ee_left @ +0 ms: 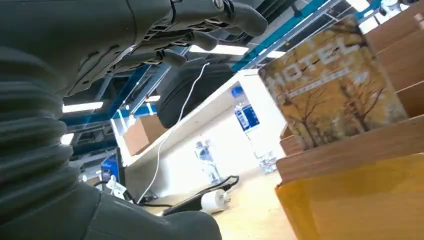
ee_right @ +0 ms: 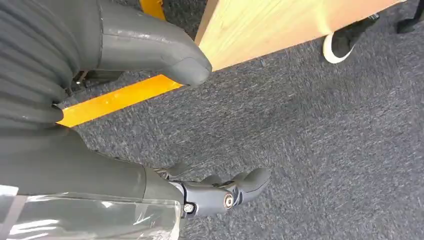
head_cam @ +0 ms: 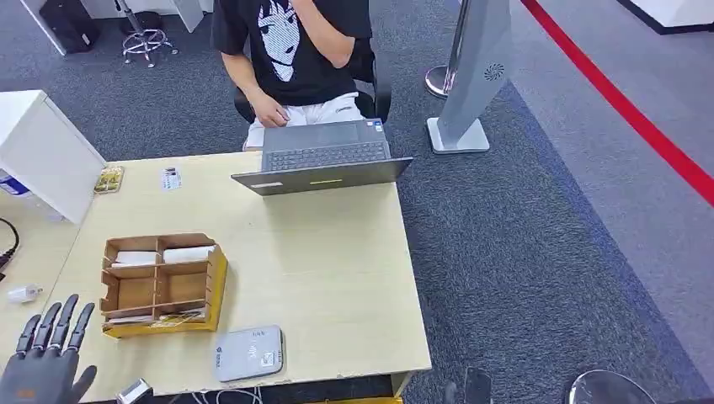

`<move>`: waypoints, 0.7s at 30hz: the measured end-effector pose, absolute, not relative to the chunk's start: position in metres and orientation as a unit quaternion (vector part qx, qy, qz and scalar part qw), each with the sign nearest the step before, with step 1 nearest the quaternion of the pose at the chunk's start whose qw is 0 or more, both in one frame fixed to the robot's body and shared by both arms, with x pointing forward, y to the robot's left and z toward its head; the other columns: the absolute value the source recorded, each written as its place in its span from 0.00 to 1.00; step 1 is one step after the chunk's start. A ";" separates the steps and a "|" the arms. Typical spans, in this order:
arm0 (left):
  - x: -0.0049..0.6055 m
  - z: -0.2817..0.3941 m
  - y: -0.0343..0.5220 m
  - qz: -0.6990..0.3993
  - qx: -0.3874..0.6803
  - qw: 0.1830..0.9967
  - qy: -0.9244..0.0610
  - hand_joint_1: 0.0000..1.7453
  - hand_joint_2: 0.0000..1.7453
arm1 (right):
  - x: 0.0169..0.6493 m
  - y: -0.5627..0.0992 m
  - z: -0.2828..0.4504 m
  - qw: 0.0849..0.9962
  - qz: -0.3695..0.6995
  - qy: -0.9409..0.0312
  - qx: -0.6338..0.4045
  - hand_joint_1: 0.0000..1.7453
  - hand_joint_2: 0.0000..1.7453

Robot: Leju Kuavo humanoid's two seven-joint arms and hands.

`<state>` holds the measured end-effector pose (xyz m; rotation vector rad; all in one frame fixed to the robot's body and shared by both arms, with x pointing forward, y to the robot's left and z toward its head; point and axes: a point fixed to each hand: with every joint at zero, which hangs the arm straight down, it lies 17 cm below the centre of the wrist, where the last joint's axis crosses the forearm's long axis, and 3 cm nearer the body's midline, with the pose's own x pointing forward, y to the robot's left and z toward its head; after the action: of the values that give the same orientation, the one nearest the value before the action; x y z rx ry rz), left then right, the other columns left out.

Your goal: Pass the card to the sensor for recognition and then transmit it.

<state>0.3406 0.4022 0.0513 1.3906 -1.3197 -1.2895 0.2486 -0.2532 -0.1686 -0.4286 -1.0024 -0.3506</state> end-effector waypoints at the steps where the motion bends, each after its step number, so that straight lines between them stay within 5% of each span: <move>1: 0.341 0.051 0.403 -0.510 0.551 0.405 -0.521 0.00 1.00 | 0.249 -0.253 -0.169 0.840 -0.166 -0.474 -0.203 0.00 1.00; 21: 0.354 0.052 0.406 -0.511 0.558 0.389 -0.525 0.00 1.00 | 0.251 -0.250 -0.169 0.842 -0.164 -0.475 -0.198 0.00 1.00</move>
<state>0.3541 0.4063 0.0520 1.4192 -1.3353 -1.2983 0.2505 -0.2495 -0.1686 -0.4190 -1.0024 -0.3455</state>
